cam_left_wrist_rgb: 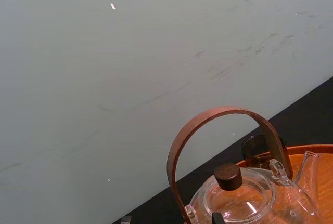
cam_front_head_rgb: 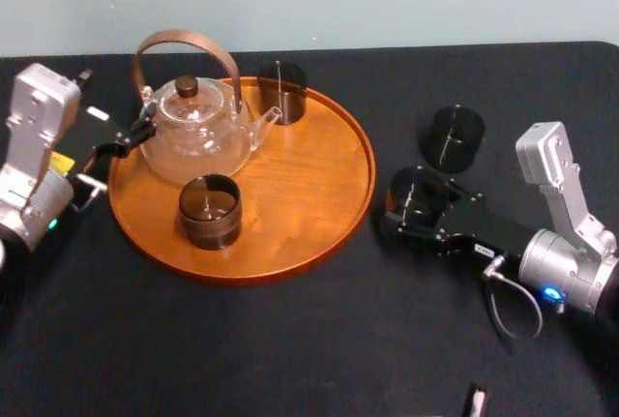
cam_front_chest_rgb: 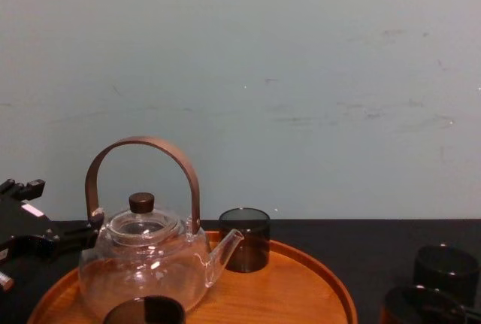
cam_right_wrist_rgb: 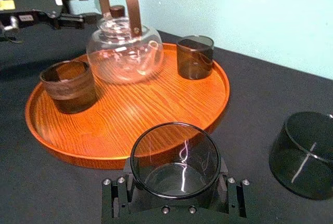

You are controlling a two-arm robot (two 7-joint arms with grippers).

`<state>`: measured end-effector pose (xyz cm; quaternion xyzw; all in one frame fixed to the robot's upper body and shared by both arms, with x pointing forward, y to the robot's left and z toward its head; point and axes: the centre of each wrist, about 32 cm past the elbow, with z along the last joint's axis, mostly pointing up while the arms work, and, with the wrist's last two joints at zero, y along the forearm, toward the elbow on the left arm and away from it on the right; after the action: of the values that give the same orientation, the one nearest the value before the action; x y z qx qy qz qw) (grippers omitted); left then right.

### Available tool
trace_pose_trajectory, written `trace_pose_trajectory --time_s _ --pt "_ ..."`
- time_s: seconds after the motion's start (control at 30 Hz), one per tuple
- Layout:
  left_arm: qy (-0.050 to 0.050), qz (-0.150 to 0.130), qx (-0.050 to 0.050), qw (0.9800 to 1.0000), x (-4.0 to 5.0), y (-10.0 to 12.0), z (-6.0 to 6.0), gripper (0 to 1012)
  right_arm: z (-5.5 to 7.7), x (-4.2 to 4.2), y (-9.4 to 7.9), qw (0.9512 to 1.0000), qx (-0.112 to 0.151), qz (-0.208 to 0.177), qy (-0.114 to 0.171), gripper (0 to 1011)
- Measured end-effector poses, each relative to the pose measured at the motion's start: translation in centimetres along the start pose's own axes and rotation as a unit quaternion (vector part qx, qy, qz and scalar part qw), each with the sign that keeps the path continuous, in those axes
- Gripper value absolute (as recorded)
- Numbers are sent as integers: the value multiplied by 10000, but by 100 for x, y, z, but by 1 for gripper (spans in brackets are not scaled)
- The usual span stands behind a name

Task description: Pick up the glass from the table and place it on the tray.

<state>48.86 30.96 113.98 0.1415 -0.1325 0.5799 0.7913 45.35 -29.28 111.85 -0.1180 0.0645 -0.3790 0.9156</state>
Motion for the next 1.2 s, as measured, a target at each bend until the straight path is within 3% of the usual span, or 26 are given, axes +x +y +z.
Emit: trace_pose_trajectory --time_s 0.47,1.2 --pt "0 0 0 10000 0 0 0 1001 167 -85 68 9996 59 265 -118 907" --pt "0 0 0 10000 0 0 0 1001 360 -168 582 9967 15 778 -234 907"
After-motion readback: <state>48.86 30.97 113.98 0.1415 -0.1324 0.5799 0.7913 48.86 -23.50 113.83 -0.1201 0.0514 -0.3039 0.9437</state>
